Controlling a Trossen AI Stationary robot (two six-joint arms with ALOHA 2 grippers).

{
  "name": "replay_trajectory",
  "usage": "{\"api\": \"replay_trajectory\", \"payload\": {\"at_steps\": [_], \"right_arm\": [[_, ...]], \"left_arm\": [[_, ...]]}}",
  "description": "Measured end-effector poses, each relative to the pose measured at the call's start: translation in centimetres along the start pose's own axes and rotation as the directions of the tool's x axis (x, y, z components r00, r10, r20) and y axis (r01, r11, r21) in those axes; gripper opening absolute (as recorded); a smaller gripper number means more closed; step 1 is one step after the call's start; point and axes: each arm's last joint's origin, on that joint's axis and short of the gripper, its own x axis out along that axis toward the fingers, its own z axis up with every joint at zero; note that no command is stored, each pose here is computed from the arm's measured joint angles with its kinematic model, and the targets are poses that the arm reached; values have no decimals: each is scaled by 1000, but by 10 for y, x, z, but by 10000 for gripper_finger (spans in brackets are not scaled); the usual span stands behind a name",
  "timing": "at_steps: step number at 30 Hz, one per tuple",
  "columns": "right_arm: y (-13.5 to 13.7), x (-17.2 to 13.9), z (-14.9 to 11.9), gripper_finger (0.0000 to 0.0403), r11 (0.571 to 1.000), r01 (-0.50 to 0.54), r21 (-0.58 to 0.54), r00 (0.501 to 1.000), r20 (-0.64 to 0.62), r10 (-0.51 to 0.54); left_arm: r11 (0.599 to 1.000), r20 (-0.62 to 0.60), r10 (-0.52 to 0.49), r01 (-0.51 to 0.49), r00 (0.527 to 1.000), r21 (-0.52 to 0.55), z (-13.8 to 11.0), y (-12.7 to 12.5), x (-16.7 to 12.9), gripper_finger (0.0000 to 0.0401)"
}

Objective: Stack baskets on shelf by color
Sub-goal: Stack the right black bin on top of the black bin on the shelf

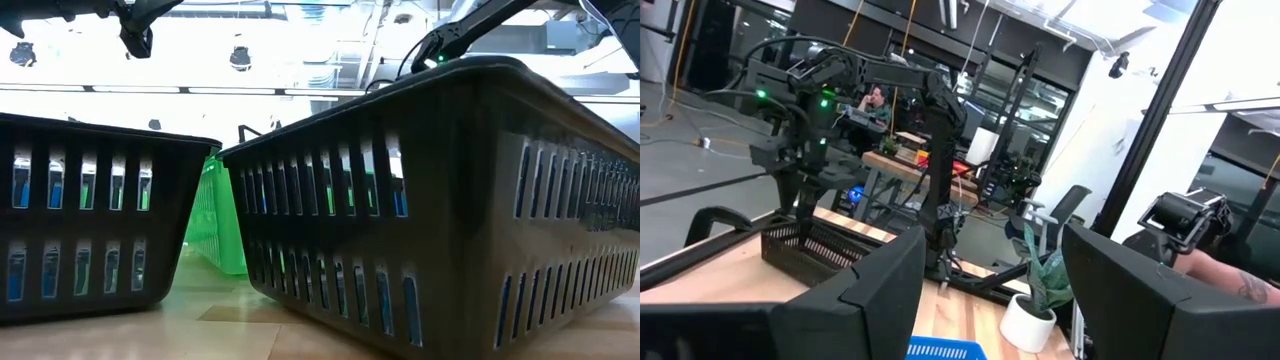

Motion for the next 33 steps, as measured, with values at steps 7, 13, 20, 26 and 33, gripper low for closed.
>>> {"api": "replay_trajectory", "payload": {"at_steps": [7, 13, 20, 26, 33], "right_arm": [[30, -32, 2, 175, 986, -154, 59, 988, -12, 155], [88, -57, 7, 169, 927, -375, 3, 923, 93, 373], [190, -65, -5, 168, 905, -373, -203, 921, 37, 388], [287, -40, -35, 159, 927, -257, -272, 965, -14, 263], [369, 5, -72, 153, 981, -164, -105, 983, 61, 171]], "left_arm": [[1000, 1, 1, -1, 1000, -2, 0, 0, 0, 227], [1000, -1, -3, 3, 1000, -5, 0, 0, 0, 227], [1000, -3, -5, 5, 1000, -5, 0, 0, 0, 227], [1000, -20, 3, -3, 1000, -20, -2, 1, 0, 227], [1000, -28, 6, -7, 1000, -22, -3, 1, 0, 227]]}}
